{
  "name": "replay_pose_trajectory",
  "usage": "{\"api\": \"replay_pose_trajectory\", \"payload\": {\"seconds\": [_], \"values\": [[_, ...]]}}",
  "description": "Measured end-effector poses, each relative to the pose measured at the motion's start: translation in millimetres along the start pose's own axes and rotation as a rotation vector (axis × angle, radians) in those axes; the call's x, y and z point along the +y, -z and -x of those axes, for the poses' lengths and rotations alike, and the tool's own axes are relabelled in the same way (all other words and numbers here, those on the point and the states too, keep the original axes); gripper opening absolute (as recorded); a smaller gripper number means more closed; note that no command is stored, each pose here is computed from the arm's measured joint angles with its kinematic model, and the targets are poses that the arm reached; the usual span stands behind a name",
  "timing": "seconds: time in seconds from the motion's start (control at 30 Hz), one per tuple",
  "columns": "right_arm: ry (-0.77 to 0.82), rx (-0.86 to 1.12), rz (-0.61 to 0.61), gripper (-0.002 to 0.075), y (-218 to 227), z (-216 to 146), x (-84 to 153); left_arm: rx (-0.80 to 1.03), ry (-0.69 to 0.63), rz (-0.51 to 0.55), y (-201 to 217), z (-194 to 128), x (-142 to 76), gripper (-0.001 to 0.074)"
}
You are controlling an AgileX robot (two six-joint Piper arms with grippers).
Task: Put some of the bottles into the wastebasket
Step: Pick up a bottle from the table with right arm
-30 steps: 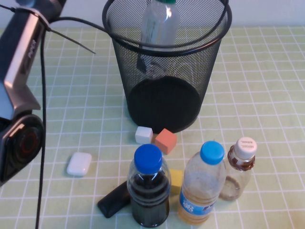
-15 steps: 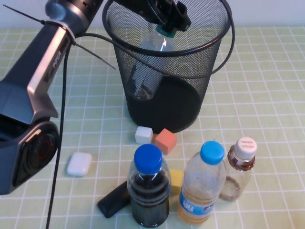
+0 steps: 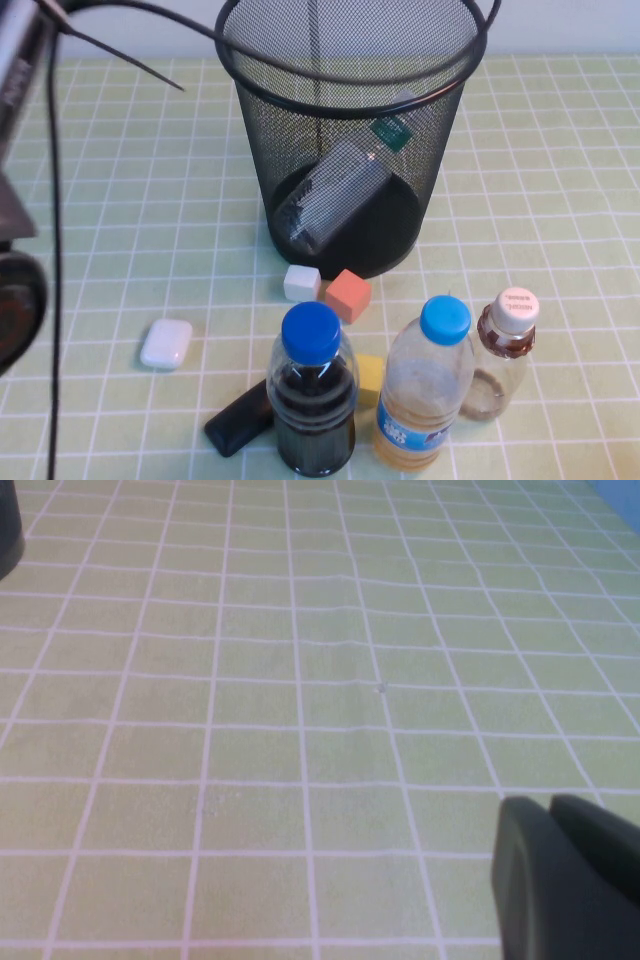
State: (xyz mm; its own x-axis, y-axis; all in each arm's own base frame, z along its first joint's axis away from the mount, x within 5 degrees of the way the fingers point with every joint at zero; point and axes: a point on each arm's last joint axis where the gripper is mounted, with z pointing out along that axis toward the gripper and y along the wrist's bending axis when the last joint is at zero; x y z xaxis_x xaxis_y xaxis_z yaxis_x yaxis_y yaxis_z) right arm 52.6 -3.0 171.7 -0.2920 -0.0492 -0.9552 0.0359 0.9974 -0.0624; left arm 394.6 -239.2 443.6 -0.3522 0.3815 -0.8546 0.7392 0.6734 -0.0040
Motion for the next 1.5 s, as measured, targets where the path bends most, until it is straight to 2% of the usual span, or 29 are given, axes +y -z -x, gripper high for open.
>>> {"api": "replay_pose_trajectory", "payload": {"seconds": [0.13,0.27,0.4,0.57,0.77,0.9,1.03,1.23,1.37,1.5], "values": [[0.000,0.000,0.000,-0.0010,0.0,0.0,0.0,-0.042,-0.017,-0.001,61.1,18.3,-16.3,0.0107],[0.000,0.000,0.000,-0.0010,0.0,0.0,0.0,-0.115,-0.048,0.012,119.4,31.3,-32.0,0.0021],[0.000,0.000,0.000,-0.0010,0.0,0.0,0.0,-0.127,-0.079,0.063,167.1,29.1,-43.3,0.0001],[0.000,0.000,0.000,-0.0010,0.0,0.0,0.0,-0.087,-0.098,0.191,222.4,8.3,-51.6,-0.0001],[0.000,0.000,0.000,-0.0010,0.0,0.0,0.0,-0.054,-0.070,0.260,258.4,-41.5,-64.4,-0.0001],[0.000,0.000,0.000,-0.0010,0.0,0.0,0.0,-0.148,-0.042,0.290,279.2,-87.7,-77.7,-0.0001],[0.000,0.000,0.000,-0.0010,0.0,0.0,0.0,-0.243,0.001,0.307,283.4,-146.2,-88.8,-0.0001],[0.000,0.000,0.000,-0.0010,0.0,0.0,0.0,-0.335,0.012,0.333,258.1,-233.8,-95.3,-0.0001],[0.000,0.000,0.000,-0.0010,0.0,0.0,0.0,-0.280,0.016,0.330,237.4,-278.3,-96.8,-0.0001],[0.000,0.000,0.000,-0.0010,0.0,0.0,0.0,-0.250,0.017,0.329,226.4,-301.0,-97.3,-0.0001]]}}
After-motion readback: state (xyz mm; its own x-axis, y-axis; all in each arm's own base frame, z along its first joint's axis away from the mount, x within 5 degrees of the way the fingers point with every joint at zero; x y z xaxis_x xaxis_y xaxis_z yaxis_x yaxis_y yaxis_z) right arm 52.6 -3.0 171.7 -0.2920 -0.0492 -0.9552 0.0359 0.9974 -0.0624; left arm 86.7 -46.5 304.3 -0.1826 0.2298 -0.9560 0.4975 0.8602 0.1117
